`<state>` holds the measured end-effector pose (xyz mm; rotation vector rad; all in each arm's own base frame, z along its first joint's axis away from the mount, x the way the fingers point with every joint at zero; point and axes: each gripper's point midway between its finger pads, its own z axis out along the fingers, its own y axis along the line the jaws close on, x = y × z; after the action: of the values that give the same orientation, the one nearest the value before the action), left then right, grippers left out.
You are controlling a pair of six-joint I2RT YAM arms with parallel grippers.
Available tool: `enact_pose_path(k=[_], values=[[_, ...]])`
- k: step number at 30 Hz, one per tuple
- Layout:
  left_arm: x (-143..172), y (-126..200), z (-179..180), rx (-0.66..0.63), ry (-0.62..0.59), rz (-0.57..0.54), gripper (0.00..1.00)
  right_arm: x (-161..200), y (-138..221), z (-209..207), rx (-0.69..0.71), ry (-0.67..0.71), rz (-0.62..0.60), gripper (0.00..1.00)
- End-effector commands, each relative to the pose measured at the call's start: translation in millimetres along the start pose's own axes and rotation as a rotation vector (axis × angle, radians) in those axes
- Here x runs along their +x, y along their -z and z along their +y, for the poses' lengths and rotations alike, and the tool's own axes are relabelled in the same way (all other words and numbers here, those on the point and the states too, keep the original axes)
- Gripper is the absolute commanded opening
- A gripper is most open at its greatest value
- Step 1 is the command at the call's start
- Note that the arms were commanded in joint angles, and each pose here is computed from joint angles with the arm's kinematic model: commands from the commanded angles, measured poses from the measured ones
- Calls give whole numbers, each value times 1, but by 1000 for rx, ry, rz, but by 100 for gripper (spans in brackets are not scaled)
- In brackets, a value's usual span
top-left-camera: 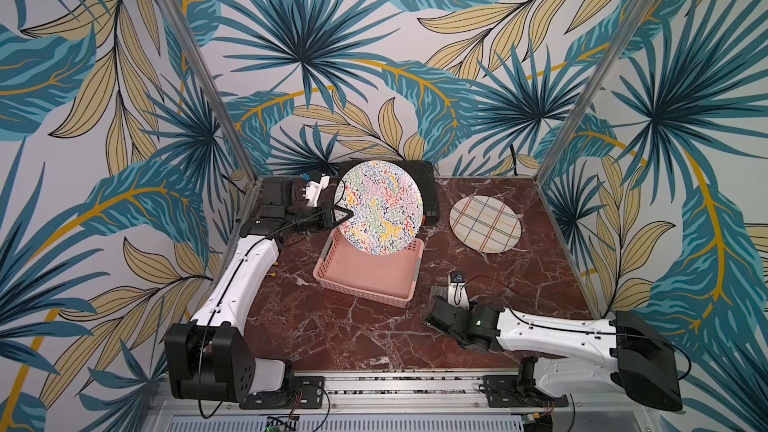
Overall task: Wipe the wet plate dry
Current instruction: Place the towel at the center of the board, then place the plate on the plate.
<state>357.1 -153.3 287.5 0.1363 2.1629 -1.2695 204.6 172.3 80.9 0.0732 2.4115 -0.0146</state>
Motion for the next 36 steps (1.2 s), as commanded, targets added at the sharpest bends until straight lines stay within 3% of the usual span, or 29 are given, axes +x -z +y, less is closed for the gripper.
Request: enact_pose_path(k=[1, 5, 10, 14, 27, 34, 36], values=[[-16, 12, -28, 49, -117, -46, 0, -31, 24, -5, -15, 33, -80, 85], [-14, 14, -34, 71, -168, -38, 0, -63, 47, -9, -140, 28, -102, 88], [-1, 17, -54, 189, -256, 13, 0, -111, 90, 28, -622, -95, -109, 85], [18, 23, -74, 324, -286, 81, 0, -147, 115, 45, -822, -134, -129, 82], [45, 40, -100, 463, -298, 144, 0, -186, 128, 59, -989, -123, -172, 74], [53, 33, -98, 465, -279, 173, 0, -206, 153, 78, -1171, -107, -236, 53], [54, 31, -98, 459, -276, 180, 0, -211, 152, 78, -1169, -116, -255, 42]])
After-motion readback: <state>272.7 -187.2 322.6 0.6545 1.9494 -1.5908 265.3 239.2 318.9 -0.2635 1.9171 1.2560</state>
